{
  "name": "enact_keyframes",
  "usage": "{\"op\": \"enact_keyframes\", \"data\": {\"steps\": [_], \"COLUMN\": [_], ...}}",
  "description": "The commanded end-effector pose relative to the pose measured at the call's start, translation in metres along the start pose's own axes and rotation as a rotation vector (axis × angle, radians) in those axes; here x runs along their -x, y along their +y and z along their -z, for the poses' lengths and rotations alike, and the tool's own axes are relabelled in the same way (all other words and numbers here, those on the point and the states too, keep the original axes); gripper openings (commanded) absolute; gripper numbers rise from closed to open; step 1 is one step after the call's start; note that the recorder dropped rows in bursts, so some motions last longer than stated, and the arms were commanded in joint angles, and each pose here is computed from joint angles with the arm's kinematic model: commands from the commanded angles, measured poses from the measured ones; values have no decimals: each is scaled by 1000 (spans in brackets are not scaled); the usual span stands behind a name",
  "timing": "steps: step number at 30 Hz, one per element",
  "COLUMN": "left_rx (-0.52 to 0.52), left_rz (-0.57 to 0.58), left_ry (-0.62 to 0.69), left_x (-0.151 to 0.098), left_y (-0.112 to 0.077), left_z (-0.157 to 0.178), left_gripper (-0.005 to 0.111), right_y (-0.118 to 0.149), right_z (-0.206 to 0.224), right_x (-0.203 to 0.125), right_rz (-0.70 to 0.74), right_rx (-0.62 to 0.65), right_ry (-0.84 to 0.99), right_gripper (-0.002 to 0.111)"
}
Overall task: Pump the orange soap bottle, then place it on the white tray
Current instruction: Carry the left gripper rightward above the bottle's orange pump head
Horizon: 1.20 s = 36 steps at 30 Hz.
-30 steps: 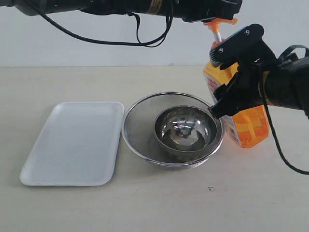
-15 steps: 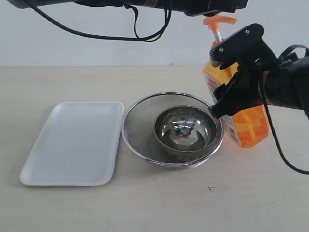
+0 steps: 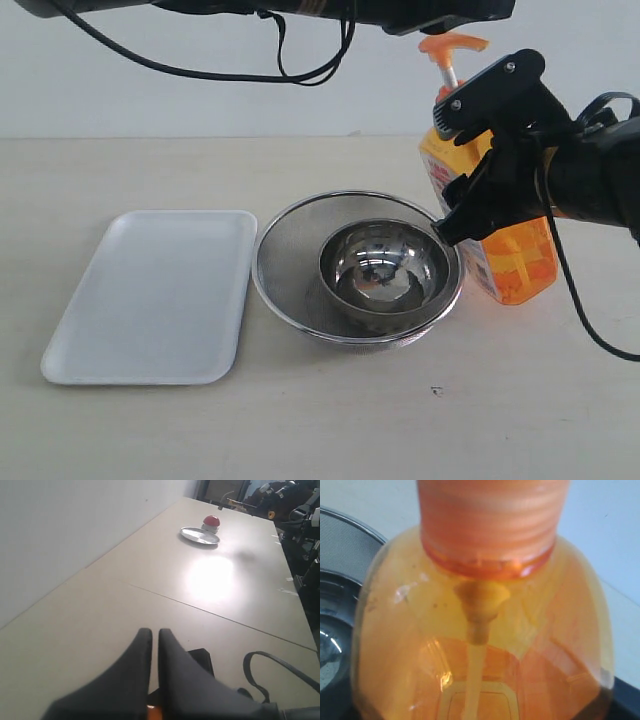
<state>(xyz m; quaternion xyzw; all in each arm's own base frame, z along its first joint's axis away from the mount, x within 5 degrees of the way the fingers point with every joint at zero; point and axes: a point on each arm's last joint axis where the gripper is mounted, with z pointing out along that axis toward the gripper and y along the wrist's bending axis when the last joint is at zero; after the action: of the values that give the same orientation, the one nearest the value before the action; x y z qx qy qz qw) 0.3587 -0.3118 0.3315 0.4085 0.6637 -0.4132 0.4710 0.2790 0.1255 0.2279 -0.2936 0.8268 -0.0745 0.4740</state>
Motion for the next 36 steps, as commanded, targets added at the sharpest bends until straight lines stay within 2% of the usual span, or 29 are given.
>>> {"op": "enact_keyframes", "data": {"steps": [1, 7, 10, 12, 15, 20, 25, 26, 33, 36], "left_rx": [-16, -15, 69, 110, 111, 143, 165, 173, 362, 543], "left_rz": [-53, -51, 24, 20, -181, -374, -759, -808, -1102, -1142], "left_ry": [-6, 11, 1, -13, -19, -42, -40, -38, 42, 114], "left_x": [4, -2, -2, 1, 9, 24, 36, 37, 41, 44], "left_y": [-6, -5, 1, 2, -2, -8, -14, -14, -1, 7], "left_z": [1, 2, 6, 9, 14, 25, 34, 35, 37, 40], "left_gripper": [5, 5, 5, 5, 5, 5, 5, 5, 5, 5], "right_y": [-8, -8, -8, -8, -8, -8, -7, -7, -7, -7], "right_z": [4, 4, 4, 4, 4, 4, 4, 4, 4, 4], "right_x": [8, 8, 8, 8, 8, 8, 8, 8, 8, 8], "right_rz": [31, 35, 35, 33, 33, 33, 30, 30, 29, 29], "right_rx": [-49, -49, -49, -49, -49, -47, -43, -43, -37, -37], "right_ry": [-30, -30, -30, -30, -30, -30, -31, -31, -32, -32], "right_gripper": [0, 0, 0, 0, 0, 0, 0, 0, 0, 0]}}
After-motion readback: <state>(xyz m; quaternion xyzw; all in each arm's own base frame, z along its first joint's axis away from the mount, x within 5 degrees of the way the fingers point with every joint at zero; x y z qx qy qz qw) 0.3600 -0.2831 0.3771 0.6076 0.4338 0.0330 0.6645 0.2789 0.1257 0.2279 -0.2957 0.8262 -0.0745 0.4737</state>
